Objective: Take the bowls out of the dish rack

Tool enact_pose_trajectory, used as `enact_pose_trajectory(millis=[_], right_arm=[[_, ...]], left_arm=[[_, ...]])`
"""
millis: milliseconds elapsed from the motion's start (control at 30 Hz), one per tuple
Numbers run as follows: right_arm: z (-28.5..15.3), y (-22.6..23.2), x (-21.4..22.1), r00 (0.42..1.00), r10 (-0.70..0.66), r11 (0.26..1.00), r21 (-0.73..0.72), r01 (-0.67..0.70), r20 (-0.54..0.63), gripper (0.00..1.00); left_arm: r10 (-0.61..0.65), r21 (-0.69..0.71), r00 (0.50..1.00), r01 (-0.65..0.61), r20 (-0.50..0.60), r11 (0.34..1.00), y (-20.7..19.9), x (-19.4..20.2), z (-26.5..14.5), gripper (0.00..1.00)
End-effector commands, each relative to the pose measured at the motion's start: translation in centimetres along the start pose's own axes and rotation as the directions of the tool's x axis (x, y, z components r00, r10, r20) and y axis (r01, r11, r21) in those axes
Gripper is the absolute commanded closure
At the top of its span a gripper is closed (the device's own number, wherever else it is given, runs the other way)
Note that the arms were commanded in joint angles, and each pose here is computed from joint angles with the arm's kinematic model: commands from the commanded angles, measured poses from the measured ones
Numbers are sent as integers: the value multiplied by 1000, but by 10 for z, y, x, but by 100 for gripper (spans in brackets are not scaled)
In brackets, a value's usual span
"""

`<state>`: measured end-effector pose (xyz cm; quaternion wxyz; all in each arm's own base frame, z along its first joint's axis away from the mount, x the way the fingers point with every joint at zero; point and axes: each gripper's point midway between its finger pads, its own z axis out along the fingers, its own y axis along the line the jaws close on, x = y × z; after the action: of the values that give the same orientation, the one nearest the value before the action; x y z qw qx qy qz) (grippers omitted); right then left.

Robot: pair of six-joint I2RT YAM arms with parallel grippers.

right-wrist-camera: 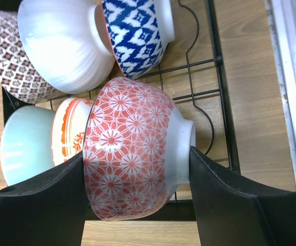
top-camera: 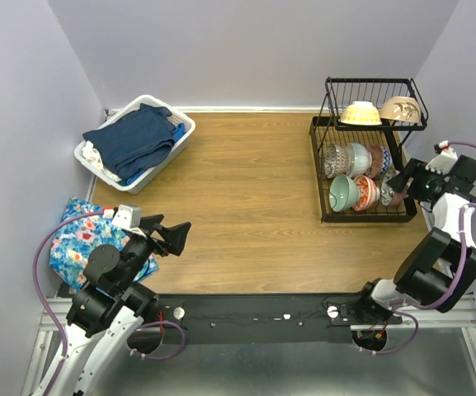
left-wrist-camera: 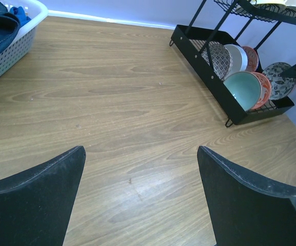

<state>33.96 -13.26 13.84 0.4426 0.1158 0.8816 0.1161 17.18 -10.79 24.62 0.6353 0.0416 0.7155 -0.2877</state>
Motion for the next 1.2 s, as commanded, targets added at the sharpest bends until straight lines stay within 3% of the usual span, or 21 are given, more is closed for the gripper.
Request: enact_pose_trajectory(millis=[0, 300, 500, 700, 967, 1167], right_arm=[[-11, -1, -20, 998, 7, 999, 53, -11, 70, 99], [-30, 3, -43, 978, 80, 989, 107, -102, 191, 99], [-46, 24, -65, 951, 130, 987, 53, -151, 282, 99], [-60, 66, -83, 919, 188, 982, -99, -164, 348, 99], [-61, 137, -79, 928, 219, 945, -302, -125, 302, 99], [-58, 194, -48, 943, 257, 867, -481, -128, 212, 99]], left_arm=[[10, 22, 1000, -10, 11, 1000, -4, -3, -2, 1], [8, 16, 1000, -8, -1, 1000, -3, -1, 0, 1], [5, 2, 1000, -5, -30, 1000, 0, 5, 5, 1], [-29, -36, 994, 25, -109, 999, 4, 19, 27, 1], [-95, -15, 979, 94, -179, 996, -14, 14, 79, 1], [-248, 3, 931, 258, -269, 966, -38, 16, 131, 1]])
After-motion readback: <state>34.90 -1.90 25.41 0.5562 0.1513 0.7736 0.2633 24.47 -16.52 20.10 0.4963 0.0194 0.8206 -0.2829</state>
